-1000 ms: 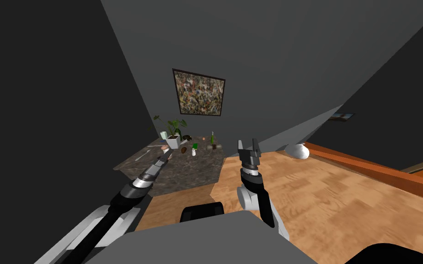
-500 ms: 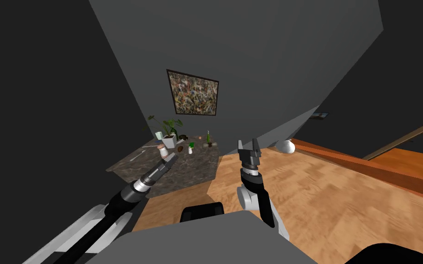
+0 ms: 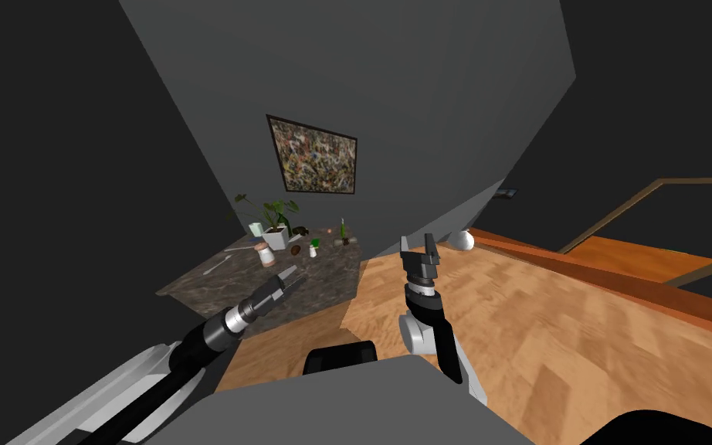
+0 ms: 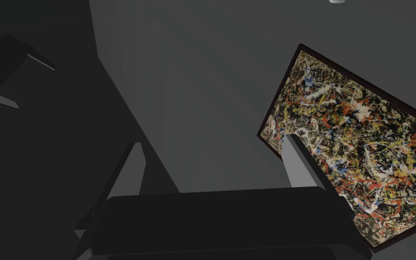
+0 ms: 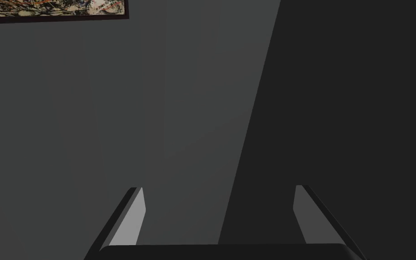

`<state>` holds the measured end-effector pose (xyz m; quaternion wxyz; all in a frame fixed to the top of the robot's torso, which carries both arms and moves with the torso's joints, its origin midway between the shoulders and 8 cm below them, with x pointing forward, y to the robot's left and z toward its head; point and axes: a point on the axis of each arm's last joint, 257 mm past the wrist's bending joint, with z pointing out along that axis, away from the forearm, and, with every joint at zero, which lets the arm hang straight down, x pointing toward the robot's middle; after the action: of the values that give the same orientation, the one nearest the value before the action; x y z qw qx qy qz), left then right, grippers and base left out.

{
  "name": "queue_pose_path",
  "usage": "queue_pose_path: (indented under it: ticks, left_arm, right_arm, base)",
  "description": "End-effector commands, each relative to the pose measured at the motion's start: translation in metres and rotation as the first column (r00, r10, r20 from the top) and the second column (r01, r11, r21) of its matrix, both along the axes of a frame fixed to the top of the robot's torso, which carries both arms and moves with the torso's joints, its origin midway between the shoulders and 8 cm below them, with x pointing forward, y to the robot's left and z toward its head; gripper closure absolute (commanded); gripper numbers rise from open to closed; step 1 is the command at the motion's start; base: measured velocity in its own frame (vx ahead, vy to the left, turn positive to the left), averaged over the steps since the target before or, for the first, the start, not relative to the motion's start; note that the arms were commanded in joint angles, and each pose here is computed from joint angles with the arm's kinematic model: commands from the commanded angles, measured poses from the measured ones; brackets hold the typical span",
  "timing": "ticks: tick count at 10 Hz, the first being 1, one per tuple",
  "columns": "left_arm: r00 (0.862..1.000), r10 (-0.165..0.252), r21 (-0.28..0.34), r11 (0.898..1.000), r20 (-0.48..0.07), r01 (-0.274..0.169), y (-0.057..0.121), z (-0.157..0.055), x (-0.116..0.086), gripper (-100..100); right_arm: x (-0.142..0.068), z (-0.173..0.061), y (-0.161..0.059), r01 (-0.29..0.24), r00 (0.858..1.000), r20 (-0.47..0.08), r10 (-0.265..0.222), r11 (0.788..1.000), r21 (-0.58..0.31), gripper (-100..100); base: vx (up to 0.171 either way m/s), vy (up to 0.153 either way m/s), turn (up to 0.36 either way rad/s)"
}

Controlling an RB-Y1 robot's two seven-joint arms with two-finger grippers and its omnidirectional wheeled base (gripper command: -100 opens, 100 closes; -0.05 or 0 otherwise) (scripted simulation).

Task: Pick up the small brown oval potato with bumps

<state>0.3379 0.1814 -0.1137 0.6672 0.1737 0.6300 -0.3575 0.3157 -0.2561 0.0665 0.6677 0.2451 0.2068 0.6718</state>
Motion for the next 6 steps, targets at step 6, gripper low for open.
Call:
queue_pose_path:
  ticks: [6]
  left_arm:
    - [0.995, -0.102, 0.346, 0.933, -0.004, 0.098, 0.001, -0.057, -0.02, -100]
  right_arm:
    - [0.0, 0.0, 0.0, 0.0, 1.0, 0.0, 0.0, 1.0, 0.0, 0]
  base:
    - [-0.063, -0.035, -0.104]
